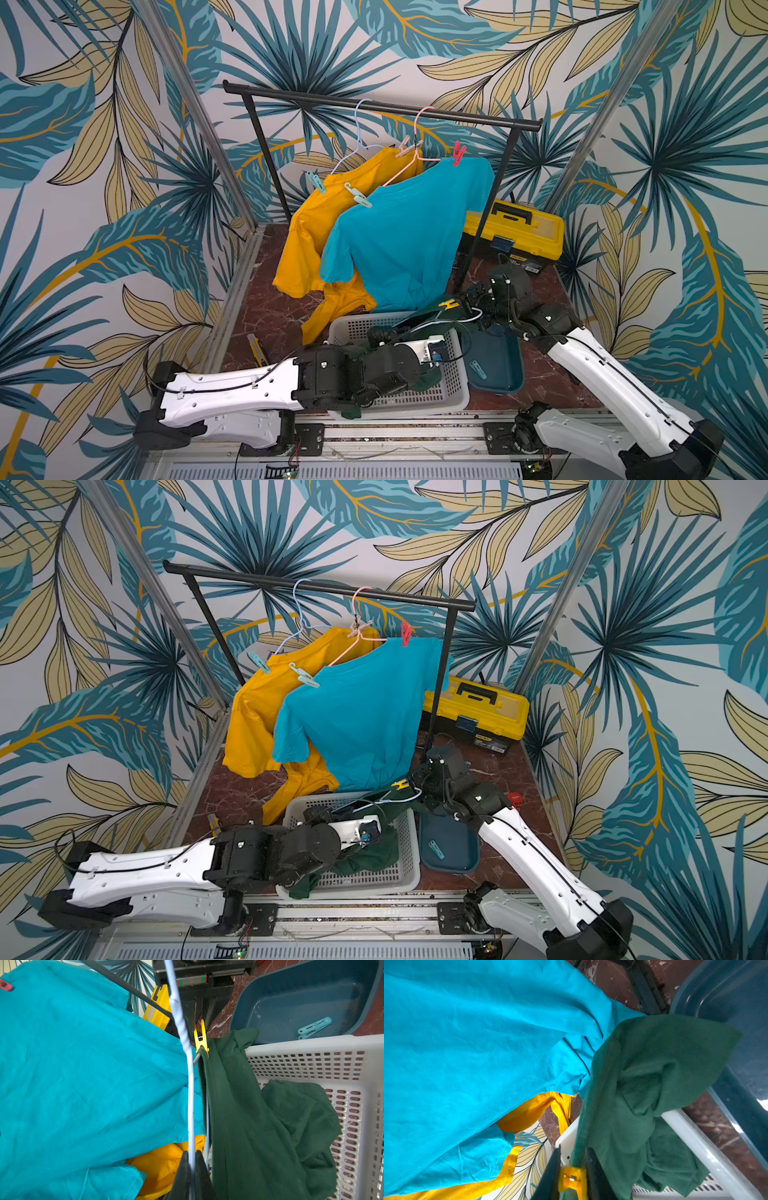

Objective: Remove the clothespins securing t-shirts to the hanger
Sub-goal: Remove the clothespin from the hanger.

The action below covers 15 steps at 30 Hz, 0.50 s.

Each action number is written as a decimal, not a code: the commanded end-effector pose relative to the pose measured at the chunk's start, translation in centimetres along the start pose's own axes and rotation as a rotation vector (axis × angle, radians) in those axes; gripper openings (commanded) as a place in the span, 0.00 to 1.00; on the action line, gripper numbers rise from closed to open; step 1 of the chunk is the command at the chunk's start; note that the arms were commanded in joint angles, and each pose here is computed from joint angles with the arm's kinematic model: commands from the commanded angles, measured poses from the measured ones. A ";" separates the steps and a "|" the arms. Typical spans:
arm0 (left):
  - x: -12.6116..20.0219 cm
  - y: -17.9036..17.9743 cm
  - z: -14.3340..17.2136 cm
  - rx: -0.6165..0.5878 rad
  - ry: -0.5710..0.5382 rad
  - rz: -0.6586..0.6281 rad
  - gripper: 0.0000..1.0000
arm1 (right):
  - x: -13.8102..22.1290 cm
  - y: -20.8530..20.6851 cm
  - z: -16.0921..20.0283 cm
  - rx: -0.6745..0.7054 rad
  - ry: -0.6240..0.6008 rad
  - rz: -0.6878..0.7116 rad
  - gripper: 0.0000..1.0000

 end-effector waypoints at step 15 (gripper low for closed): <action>0.2 0.9 -0.2 0.027 -0.018 -0.052 0.00 | 5.3 -4.9 -2.6 0.030 -0.201 0.153 0.08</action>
Point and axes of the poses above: each gripper's point midway between its finger pads, its own x axis back along the fingers, its own y axis along the line the jaws close on, z = x × y, the point moved 1 cm from there along x, back along the fingers, and after that the axes turned 15 degrees about x, right-handed, at the moved point
